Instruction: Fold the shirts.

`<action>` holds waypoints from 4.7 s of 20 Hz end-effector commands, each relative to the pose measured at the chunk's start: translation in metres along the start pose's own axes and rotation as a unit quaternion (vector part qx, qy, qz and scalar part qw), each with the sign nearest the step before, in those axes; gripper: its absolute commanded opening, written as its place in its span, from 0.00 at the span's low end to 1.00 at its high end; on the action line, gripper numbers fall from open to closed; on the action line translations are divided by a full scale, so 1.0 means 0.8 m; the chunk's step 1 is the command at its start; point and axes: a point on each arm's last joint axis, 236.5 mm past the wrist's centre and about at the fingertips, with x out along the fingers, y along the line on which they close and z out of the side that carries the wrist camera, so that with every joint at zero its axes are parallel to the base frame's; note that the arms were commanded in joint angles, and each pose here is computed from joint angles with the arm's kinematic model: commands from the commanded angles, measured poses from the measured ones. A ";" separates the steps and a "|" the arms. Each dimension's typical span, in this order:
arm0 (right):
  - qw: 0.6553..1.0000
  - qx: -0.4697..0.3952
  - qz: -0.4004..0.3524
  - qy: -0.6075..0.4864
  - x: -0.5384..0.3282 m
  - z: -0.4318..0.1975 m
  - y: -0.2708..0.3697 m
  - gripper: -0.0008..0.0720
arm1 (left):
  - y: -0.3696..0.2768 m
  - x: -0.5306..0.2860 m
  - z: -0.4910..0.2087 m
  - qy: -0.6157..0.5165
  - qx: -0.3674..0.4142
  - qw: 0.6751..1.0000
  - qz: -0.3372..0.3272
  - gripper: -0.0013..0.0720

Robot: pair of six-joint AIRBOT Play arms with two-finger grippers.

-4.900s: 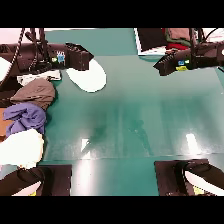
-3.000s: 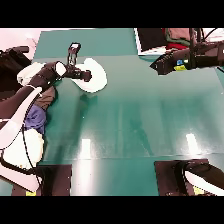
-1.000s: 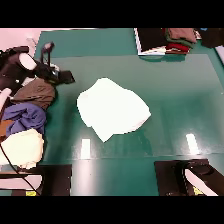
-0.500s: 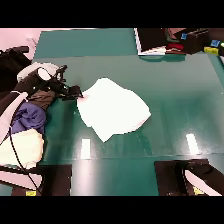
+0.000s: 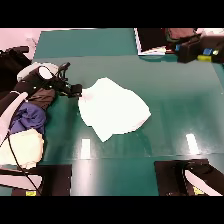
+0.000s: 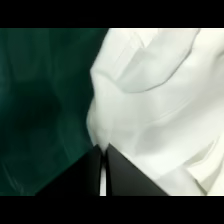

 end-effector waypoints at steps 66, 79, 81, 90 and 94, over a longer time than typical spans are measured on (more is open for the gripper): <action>0.900 0.252 0.118 0.335 0.224 -0.379 0.085 0.58 | -0.019 -0.012 0.085 -0.020 0.118 0.992 -0.033 0.05; 0.972 0.077 0.037 0.220 0.143 -0.195 -0.008 0.03 | -0.091 -0.215 0.158 -0.214 0.194 0.957 -0.004 0.05; 0.983 0.045 -0.003 0.180 0.087 -0.139 -0.035 0.03 | -0.136 -0.328 0.166 -0.310 0.222 0.924 -0.006 0.05; 0.994 -0.028 -0.104 0.022 -0.120 0.006 -0.041 0.03 | -0.253 -0.640 0.025 -0.531 0.293 0.794 -0.036 0.05; 0.996 -0.011 -0.077 0.048 -0.106 -0.016 -0.021 0.03 | -0.259 -0.580 0.016 -0.458 0.291 0.836 -0.086 0.05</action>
